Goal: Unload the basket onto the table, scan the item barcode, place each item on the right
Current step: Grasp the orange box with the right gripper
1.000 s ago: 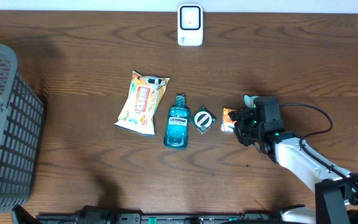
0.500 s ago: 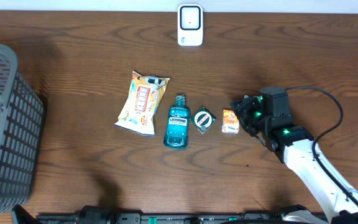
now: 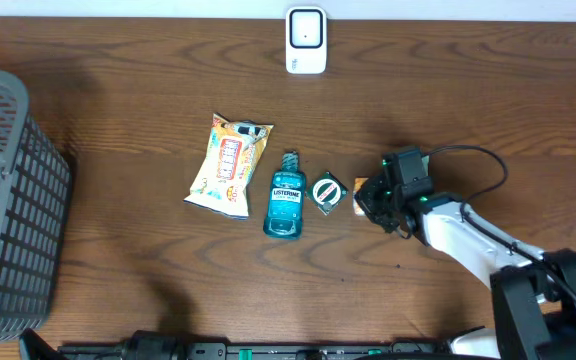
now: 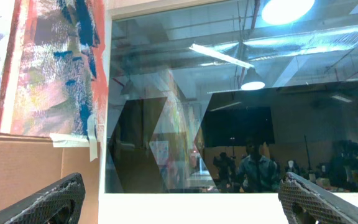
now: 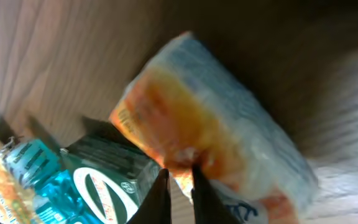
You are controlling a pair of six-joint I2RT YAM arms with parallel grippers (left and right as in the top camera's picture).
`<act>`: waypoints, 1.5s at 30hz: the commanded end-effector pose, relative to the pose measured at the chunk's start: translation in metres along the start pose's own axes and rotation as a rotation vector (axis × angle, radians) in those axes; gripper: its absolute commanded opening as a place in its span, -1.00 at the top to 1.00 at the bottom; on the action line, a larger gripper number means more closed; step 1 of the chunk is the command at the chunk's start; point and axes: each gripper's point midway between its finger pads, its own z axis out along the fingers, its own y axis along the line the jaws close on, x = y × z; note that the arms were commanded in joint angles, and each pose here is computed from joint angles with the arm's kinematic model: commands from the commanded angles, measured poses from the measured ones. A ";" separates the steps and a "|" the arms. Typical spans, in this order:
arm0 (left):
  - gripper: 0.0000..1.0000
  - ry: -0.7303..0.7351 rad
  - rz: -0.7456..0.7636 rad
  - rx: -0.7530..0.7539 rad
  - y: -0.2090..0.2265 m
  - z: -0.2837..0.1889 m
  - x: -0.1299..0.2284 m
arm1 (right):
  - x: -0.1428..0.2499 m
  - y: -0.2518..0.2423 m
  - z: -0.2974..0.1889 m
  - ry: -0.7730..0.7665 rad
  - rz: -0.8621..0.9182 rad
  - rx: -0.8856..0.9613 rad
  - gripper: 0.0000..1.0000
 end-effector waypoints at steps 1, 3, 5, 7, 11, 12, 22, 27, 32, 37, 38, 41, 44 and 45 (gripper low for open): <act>-0.96 -0.016 -0.010 0.007 -0.002 0.000 -0.003 | 0.007 -0.032 0.021 0.018 0.009 0.121 0.86; -0.96 -0.017 -0.010 0.007 -0.002 0.000 -0.004 | 0.007 -0.030 0.021 0.022 0.008 0.114 0.85; -0.96 -0.017 -0.010 0.007 -0.002 0.000 -0.004 | 0.008 -0.012 0.016 0.036 -0.038 0.045 0.83; -0.96 -0.017 -0.010 0.007 -0.002 0.000 -0.004 | 0.006 0.013 0.004 0.039 -0.101 -0.042 0.78; -0.96 -0.017 -0.010 0.007 -0.002 0.000 -0.003 | -0.006 0.047 -0.042 -0.043 -0.207 -0.125 0.49; -0.95 -0.017 -0.010 0.006 -0.001 0.000 -0.003 | -0.009 0.049 -0.054 -0.074 -0.221 -0.124 0.39; -0.96 -0.016 -0.010 0.007 -0.002 0.000 -0.003 | -0.013 0.003 -0.117 -0.216 0.090 0.003 -0.04; -0.96 -0.016 -0.010 0.007 -0.002 0.000 -0.003 | -0.011 -0.021 -0.086 -0.187 0.195 0.098 0.06; -0.96 -0.016 -0.010 0.007 -0.002 0.000 -0.003 | -0.013 -0.023 -0.058 -0.160 0.201 0.132 0.00; -0.96 -0.016 -0.010 0.007 -0.002 0.000 -0.003 | -0.011 -0.022 -0.027 -0.107 0.214 0.137 -0.02; -0.96 -0.016 -0.010 0.007 -0.002 0.000 -0.003 | -0.011 -0.024 -0.021 -0.105 0.231 0.148 -0.03; -0.96 -0.016 -0.010 0.007 -0.002 0.000 -0.003 | -0.010 -0.030 -0.005 -0.087 0.262 0.170 -0.01; -0.96 -0.016 -0.010 0.007 -0.002 0.000 -0.003 | -0.007 -0.041 0.008 -0.073 0.265 0.212 0.12; -0.96 -0.017 -0.010 0.007 -0.001 0.000 -0.004 | -0.006 -0.046 0.012 -0.069 0.266 0.233 0.17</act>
